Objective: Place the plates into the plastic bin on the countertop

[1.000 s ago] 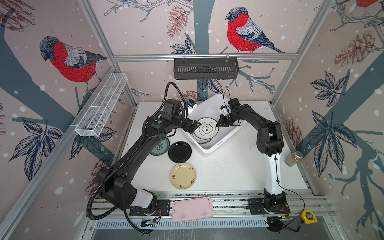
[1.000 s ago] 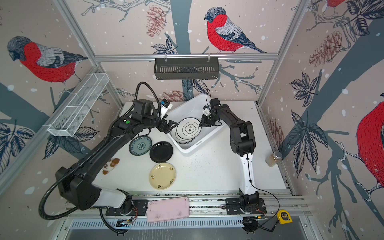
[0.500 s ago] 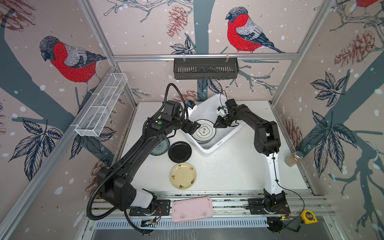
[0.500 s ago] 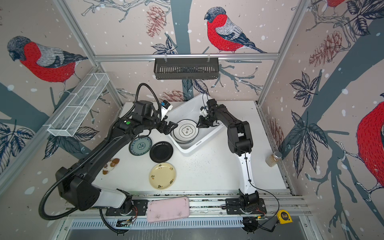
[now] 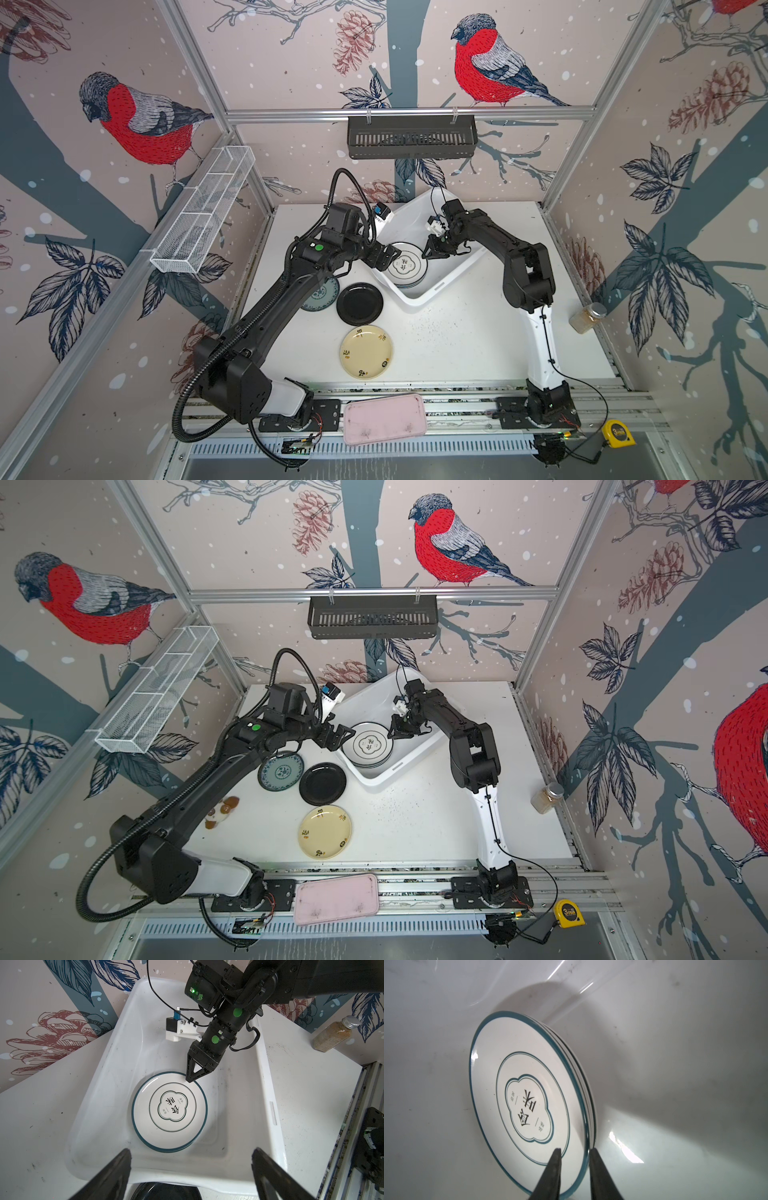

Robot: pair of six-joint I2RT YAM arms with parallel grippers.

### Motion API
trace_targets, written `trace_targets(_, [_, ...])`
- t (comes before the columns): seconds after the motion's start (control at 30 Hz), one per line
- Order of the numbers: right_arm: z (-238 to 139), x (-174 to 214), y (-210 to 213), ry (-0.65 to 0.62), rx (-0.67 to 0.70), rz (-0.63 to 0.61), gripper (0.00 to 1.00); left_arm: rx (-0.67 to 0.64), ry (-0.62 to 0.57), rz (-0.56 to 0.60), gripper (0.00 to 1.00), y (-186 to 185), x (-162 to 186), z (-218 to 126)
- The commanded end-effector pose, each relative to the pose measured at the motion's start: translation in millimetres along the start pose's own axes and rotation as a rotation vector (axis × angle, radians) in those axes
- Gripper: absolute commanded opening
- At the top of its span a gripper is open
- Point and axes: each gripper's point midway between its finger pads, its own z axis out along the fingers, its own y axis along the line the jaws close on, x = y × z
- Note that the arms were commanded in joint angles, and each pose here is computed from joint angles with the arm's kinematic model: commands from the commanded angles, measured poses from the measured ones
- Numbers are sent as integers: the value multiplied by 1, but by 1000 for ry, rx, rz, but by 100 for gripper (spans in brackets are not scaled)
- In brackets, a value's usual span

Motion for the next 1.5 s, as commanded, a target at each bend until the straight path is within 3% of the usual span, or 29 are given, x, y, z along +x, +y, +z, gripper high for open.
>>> trace_targets(0.0, [0,2,0,10,15,-14,27,13,-22,11,90,-3,-4,-3])
trace_targets(0.27, [-4,0,-4,0,54,-15,27,-30,-8,11,91,4,5,-2])
trace_targets(0.47, [-34,-21,-11,-103,103,10,29,-194,3,-61,95,38,19,-2])
trace_targets(0.7, [-97,-49,5,-274,62,17,28,-332,-12,-295,96,100,35,-22])
trace_targets(0.93, [-136,-48,30,-342,10,-15,28,-446,8,-523,96,152,70,-40])
trace_targets(1.1, [-157,-41,44,-376,-19,-28,27,-451,41,-608,94,165,96,-43])
trace_targets(1.47, [-179,-26,66,-399,-130,-25,27,-298,134,-635,90,131,136,-24])
